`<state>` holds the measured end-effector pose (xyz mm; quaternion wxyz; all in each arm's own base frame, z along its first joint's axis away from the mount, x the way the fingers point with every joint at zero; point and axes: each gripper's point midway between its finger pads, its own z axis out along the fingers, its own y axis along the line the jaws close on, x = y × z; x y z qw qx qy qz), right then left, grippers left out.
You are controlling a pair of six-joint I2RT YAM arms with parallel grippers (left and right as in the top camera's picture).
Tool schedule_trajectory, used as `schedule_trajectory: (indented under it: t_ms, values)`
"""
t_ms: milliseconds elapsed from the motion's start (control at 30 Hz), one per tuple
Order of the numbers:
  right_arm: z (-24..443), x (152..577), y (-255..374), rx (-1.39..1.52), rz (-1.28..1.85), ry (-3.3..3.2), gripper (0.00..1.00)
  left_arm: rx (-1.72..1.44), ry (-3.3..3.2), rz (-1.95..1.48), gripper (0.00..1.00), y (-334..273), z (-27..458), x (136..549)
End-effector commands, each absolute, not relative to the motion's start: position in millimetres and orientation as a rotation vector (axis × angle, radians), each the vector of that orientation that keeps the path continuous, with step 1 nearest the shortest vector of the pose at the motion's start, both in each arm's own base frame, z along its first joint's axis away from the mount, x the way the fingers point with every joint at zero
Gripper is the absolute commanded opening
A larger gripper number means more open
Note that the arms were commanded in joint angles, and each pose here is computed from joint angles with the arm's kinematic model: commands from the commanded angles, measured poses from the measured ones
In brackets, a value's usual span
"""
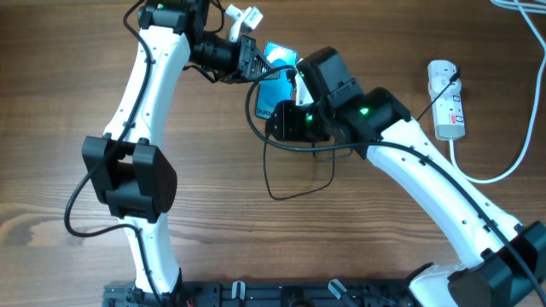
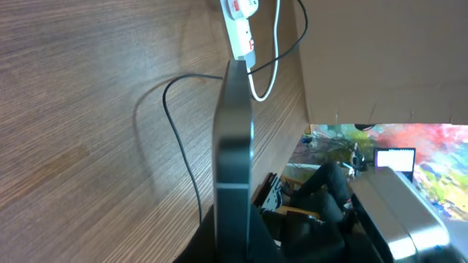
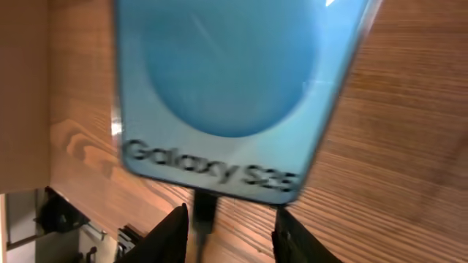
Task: Plug charger to phone and switch on socket
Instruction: 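Lower the phone flat onto the table with the left gripper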
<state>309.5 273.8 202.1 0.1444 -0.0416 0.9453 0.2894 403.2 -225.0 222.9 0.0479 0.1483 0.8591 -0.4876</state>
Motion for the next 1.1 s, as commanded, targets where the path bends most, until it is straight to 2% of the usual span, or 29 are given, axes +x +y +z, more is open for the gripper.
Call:
schedule_trajectory:
  t_ms: [0,67,133,167,367,600,867,1067]
  values:
    - [213.9,315.0,262.7,-0.118,0.796,2.692,0.61,0.446,2.600,-1.442,0.04,-214.5,235.5,402.9]
    - [212.8,310.4,259.5,-0.114,0.785,2.711,0.81,0.434,2.636,-1.380,0.04,-208.8,228.7,404.4]
    - [208.2,304.2,255.5,-0.106,0.766,2.749,0.91,0.420,2.692,-1.290,0.04,-202.4,218.8,405.0]
    - [205.9,301.1,253.2,-0.102,0.756,2.768,1.00,0.387,2.745,-1.226,0.04,-198.8,210.5,405.0]
    - [201.1,294.9,249.4,-0.096,0.737,2.805,1.00,0.311,2.858,-1.139,0.04,-198.3,183.8,406.6]
    - [196.9,291.8,247.9,-0.092,0.727,2.825,0.99,0.153,2.965,-1.110,0.04,-204.7,127.9,410.1]
    - [196.7,291.7,247.7,-0.088,0.727,2.827,0.99,0.058,2.901,-1.117,0.04,-210.9,91.6,432.0]
    - [198.1,295.5,250.2,-0.092,0.738,2.805,0.99,0.074,2.925,-1.120,0.06,-216.3,63.0,418.8]
